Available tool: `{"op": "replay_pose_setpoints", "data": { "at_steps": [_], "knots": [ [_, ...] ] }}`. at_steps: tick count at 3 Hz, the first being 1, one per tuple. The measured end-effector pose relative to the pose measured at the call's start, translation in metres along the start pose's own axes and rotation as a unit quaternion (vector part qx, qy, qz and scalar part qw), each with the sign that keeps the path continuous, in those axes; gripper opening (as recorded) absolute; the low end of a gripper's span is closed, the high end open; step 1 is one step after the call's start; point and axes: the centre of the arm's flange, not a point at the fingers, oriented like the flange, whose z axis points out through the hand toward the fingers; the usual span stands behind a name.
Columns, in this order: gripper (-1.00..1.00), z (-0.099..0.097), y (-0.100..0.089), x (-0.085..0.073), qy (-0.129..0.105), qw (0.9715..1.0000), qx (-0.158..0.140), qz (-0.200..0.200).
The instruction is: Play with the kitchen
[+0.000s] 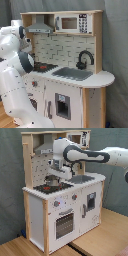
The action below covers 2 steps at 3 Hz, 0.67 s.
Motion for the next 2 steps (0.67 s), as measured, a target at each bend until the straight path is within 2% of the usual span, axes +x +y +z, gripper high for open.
{"op": "replay_pose_setpoints", "data": {
  "at_steps": [1,2],
  "knots": [
    [-1.0,-0.017,0.006,-0.02,-0.031,0.9995,0.013,0.002],
    [-1.0,-0.03,0.012,-0.04,-0.066,0.9976,0.023,0.004]
  ]
}}
